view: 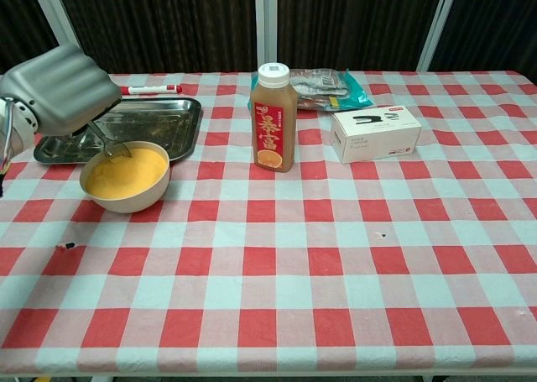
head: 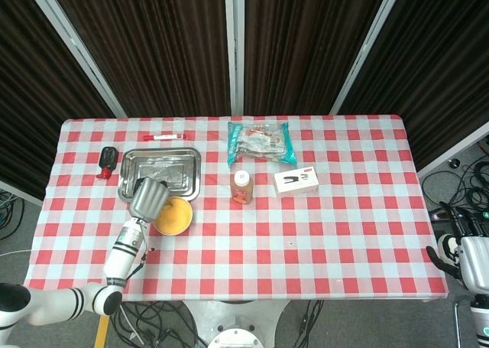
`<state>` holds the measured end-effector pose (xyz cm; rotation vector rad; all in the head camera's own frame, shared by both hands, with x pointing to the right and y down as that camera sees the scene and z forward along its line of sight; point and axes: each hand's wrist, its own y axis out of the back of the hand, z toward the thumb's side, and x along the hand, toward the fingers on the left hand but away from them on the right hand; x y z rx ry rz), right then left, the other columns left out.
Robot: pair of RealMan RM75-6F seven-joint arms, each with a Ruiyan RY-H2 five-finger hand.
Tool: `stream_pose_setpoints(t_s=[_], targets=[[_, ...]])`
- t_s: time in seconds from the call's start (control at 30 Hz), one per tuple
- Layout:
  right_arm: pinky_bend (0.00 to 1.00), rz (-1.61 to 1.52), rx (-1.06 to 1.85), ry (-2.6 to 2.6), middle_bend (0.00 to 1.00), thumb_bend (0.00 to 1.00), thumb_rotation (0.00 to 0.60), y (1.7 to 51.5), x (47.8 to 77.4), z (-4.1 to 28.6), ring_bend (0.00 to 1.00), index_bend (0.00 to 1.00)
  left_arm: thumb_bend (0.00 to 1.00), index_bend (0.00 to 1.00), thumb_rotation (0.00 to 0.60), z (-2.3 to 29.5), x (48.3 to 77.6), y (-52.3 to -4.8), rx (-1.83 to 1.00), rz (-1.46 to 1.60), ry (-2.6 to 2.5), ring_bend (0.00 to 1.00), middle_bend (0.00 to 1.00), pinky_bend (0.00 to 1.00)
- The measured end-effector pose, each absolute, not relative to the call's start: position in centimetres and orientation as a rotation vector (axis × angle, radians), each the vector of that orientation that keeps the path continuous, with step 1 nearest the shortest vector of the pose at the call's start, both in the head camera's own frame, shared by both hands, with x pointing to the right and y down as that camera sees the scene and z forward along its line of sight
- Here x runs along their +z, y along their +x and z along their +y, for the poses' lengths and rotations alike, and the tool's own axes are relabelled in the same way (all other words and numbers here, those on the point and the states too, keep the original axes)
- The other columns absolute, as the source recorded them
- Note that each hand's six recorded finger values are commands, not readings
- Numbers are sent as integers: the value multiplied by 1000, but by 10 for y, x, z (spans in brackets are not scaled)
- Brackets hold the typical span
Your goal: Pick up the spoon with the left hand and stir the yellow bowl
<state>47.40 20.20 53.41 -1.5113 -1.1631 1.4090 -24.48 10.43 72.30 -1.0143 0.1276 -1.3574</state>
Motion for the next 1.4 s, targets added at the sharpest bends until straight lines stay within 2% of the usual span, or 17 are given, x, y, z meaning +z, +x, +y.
stream_pose_setpoints(t_s=[0.63,1.4], targets=[[231,-1165,1410,-1513,284,187,600,475,535,202,133,103,429,697,600,120,729,-246,-1433,106,-1272,1000,1000,1000],[231,-1166,1402,-1516,284,187,600,474,535,202,132,104,430,697,600,96,695,-265,-1513,313,-1517,1000,1000,1000]])
